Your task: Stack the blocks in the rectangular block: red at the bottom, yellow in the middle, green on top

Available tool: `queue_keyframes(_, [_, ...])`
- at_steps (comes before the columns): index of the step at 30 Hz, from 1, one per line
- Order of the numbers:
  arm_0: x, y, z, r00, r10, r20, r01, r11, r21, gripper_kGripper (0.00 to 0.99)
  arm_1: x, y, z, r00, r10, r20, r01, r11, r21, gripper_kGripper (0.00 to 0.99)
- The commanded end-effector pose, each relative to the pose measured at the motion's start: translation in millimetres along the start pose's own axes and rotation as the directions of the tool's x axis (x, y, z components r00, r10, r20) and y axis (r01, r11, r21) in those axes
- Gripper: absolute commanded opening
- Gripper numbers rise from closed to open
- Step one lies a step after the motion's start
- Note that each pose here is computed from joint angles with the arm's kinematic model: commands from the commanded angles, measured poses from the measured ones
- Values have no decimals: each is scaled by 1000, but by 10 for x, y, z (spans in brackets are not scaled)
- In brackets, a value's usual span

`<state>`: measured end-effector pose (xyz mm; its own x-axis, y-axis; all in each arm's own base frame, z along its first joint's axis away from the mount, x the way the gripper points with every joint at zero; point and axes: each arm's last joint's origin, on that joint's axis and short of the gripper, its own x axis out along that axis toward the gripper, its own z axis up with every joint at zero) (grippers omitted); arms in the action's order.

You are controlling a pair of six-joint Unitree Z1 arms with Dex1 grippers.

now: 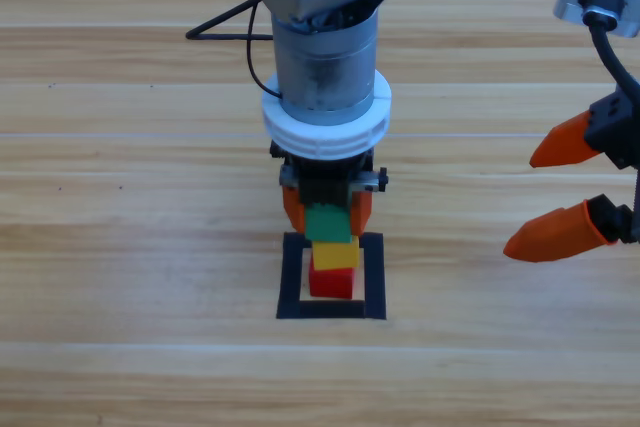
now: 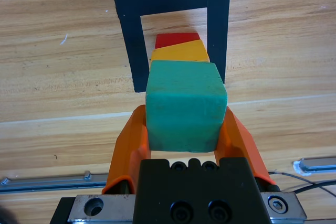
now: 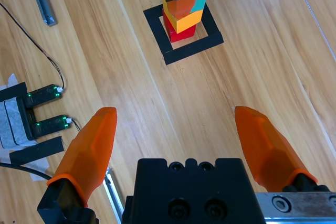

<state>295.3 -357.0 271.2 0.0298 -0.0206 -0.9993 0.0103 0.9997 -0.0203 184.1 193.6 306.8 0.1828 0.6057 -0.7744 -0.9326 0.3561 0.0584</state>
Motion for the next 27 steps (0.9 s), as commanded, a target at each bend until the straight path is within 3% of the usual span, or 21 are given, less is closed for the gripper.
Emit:
queue_keyframes(1, [253,-120,-33,998,54,-25,-53,998,13,351,15,-41,-81,1000,-11,-4,11,1000,20,986])
queue_keyframes(3, [195,-106,-44,999,45,-19,-45,999,14,844,15,-41,-81,1000,-11,-4,11,1000,20,986])
queue_keyframes(4, [164,-86,-58,999,45,-16,-45,999,13,954,15,-41,-81,1000,-11,-4,11,1000,20,986])
queue_keyframes(5, [116,-64,-74,999,42,-10,-42,999,12,989,15,-41,-81,1000,-11,-4,11,1000,20,986])
queue_keyframes(15, [-246,130,-189,998,30,55,-30,999,13,990,17,-37,-86,1000,-4,-5,5,1000,23,986])
queue_keyframes(20, [-881,317,-527,976,-40,216,34,999,30,990,12,-35,-85,1000,-5,-3,5,1000,23,986])
queue_keyframes(24, [-1217,656,-844,899,-221,378,157,968,194,990,12,-36,-84,1000,-5,-2,5,1000,22,986])
queue_keyframes(26, [-1228,978,-1093,798,-398,452,238,898,370,990,12,-35,-85,1000,-5,-3,5,1000,23,986])
queue_keyframes(27, [-1206,1111,-1208,763,-461,453,253,858,447,990,17,-37,-86,1000,-4,-5,5,1000,23,986])
